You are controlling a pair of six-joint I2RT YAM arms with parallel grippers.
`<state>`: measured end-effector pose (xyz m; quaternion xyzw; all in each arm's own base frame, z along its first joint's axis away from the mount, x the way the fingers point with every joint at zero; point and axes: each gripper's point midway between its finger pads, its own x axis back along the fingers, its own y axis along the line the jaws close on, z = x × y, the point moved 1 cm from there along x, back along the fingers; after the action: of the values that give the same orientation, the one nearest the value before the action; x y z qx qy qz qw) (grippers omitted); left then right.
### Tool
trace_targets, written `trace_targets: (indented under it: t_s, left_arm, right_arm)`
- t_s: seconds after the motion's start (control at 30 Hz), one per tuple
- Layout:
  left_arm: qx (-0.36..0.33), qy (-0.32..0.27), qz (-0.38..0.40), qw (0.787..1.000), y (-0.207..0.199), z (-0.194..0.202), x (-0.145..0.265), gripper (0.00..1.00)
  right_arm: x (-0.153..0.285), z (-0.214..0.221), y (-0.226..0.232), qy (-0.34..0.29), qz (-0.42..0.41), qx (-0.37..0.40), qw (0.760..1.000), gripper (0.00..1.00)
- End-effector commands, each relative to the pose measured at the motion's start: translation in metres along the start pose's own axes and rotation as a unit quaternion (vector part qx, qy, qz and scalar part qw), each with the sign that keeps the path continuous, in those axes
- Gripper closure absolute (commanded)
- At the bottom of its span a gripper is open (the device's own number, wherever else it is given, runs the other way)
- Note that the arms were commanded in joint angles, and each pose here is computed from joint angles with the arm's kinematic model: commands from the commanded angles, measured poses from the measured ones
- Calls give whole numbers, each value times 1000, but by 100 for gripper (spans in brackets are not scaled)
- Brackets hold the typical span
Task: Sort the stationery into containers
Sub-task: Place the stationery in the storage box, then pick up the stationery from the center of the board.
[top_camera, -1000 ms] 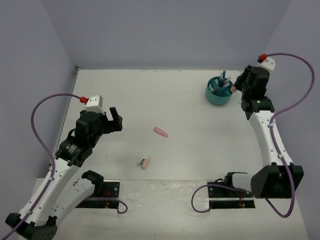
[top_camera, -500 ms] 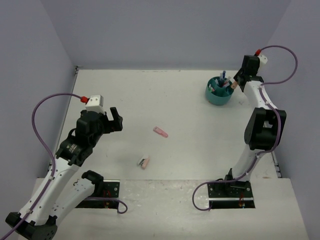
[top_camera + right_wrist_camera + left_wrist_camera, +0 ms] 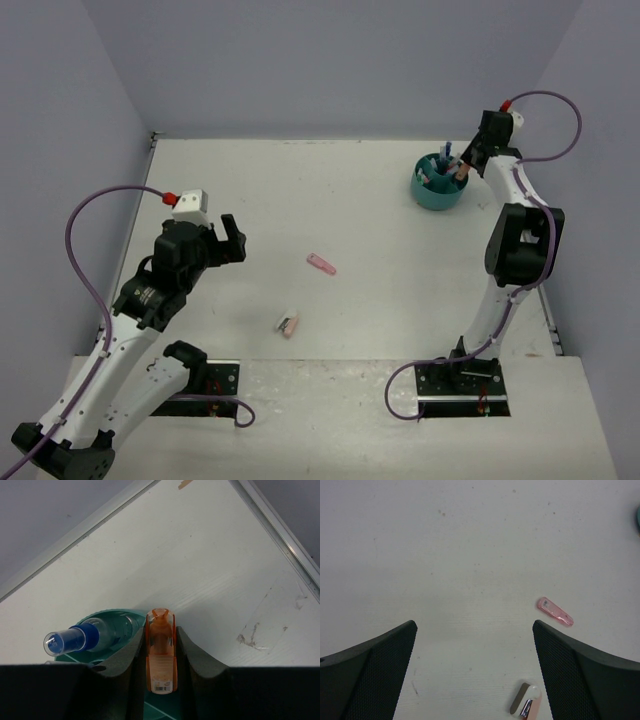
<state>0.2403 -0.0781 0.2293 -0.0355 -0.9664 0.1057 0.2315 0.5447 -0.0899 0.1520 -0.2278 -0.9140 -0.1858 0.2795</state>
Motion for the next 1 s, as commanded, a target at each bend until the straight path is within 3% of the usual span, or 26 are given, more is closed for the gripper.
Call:
trace_targets:
  t_s: [0.0,0.27,0.43,0.6,0.83,0.9,0.97]
  left_arm:
    - [-5,-19,9,1000,-3,-9,-2,0]
    - [-4,-19,12,1000,-4,-9,-2,0]
    - [-1,-22,7,1000,-2,-10,-1,0]
    - [6,-24,-21,999,6,-11,-2,0]
    - [3,-17,-21,1000,6,-9,-5,0]
    - [5,-22,-30,999,9,-11,-4,0]
    - [9,-24,-42,999,13,-11,-3,0]
  right_arm:
    - [10,-18,8,-19,-20,10,1000,71]
    - [29,-29,13,-23,-38,15,999,54]
    - [66,-48,28,-53,-80,-2,995,55]
    - [111,-38,55,-93,-133,6,987,55]
    - [199,21,129,-92,-270,79,955,54]
    - [221,57,156,-58,-329,143,932,54]
    - [242,131,188,29,-359,246,900,53]
